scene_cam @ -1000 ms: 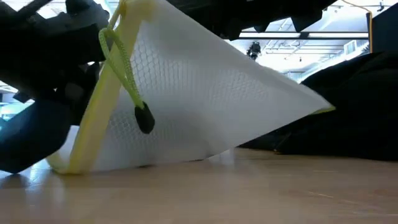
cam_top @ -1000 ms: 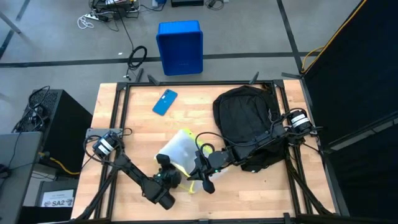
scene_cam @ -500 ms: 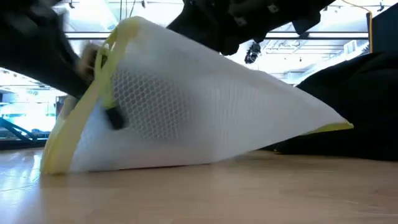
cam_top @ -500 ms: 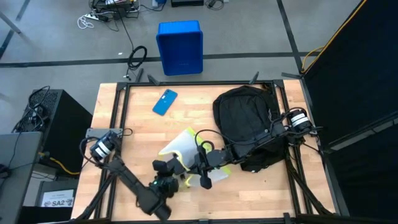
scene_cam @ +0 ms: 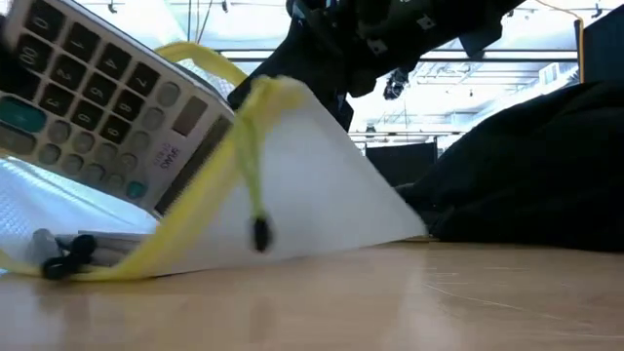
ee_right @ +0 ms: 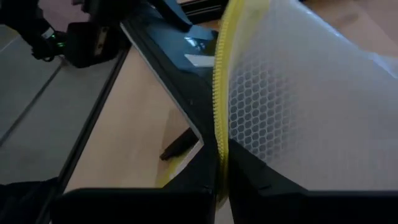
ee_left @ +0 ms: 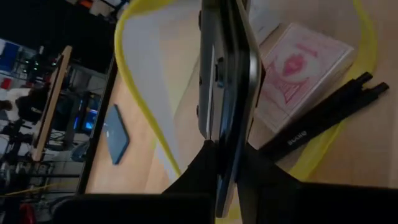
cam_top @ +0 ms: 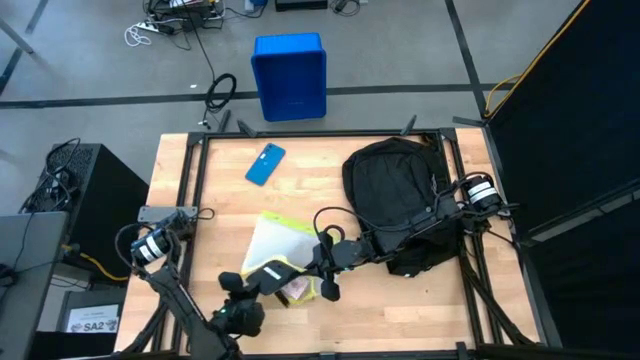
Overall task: Unpack backpack
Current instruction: Remove the gray calculator from the white zip bag
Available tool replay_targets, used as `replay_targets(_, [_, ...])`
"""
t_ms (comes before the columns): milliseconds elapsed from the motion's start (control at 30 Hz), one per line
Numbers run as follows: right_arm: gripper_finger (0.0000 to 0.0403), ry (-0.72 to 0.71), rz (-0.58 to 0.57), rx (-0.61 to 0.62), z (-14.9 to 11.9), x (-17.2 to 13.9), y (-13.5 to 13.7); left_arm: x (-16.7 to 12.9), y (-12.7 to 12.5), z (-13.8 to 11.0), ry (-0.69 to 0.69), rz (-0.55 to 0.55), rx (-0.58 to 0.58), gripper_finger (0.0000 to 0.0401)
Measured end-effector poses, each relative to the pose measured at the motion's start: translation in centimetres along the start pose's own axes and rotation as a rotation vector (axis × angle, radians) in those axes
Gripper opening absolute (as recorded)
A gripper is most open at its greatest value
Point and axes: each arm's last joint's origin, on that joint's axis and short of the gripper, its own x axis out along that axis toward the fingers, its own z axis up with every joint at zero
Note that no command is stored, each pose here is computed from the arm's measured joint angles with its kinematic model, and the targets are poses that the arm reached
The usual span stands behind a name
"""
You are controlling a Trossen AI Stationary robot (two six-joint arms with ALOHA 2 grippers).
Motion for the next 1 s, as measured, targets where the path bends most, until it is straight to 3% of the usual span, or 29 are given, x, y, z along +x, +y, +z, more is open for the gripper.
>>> replay_targets(400, [0.0000, 0.007, -0.004, 0.003, 0.0, 0.0, -0.2, 3.0, 0.8, 1.5, -0.097, 0.111, -0.054, 0.0000])
replay_targets(700, [0.0000, -0.017, -0.089, 0.017, 0.4, 0.1, -1.5, 2.2, 0.6, 0.9, -0.078, 0.091, -0.014, 0.0000])
replay_targets(1000, [0.0000, -0.020, -0.102, 0.025, 0.4, 0.2, -1.8, 1.4, 0.3, 0.3, -0.077, 0.067, 0.010, 0.0000])
